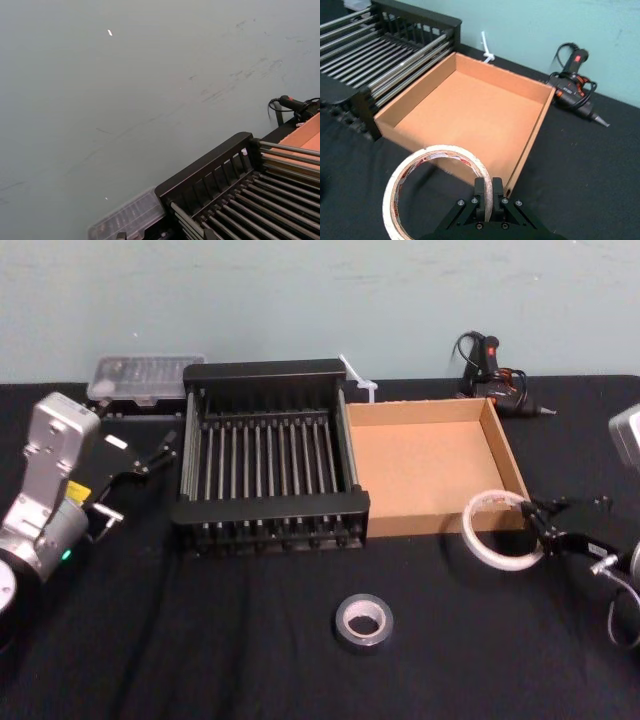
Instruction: Pick up the white tape and place it into the black box , Pick up the silver tape and place it into the brown box.
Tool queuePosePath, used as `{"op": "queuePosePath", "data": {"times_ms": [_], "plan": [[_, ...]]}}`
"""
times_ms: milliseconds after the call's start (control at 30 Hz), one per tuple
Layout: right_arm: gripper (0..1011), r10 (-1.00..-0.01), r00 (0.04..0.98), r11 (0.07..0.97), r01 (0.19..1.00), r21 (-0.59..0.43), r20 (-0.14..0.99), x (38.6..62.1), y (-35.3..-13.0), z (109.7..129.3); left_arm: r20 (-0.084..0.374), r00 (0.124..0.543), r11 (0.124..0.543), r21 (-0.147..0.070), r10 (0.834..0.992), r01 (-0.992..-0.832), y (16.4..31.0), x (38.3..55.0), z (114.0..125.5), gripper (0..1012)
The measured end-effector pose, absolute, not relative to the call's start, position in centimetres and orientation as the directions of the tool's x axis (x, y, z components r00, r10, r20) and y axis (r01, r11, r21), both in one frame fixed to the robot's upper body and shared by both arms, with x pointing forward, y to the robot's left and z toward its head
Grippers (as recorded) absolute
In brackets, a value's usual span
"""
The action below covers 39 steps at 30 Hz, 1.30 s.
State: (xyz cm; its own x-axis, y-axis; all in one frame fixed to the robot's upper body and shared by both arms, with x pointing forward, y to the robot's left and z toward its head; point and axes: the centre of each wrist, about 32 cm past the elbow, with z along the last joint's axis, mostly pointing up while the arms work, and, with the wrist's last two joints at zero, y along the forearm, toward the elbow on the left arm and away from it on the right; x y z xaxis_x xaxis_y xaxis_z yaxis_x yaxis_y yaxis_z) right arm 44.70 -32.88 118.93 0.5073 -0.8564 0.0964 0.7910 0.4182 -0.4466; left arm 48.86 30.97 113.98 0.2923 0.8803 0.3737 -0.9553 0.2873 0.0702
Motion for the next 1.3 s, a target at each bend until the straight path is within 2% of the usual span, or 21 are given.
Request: {"op": "queuePosePath", "data": {"times_ms": [500, 1300], "plan": [[95, -0.859, 0.496, 0.403, 0.809, -0.427, 0.13, 48.2, -30.8, 120.5, 0.374, 0.292, 0.287, 0.07, 0.88, -0.955, 31.0, 48.9, 114.0, 1001], [95, -0.806, 0.58, 0.509, 0.783, -0.357, 0.122, 52.5, -25.8, 122.5, 0.374, 0.292, 0.287, 0.07, 0.88, -0.955, 31.0, 48.9, 114.0, 1001]]}}
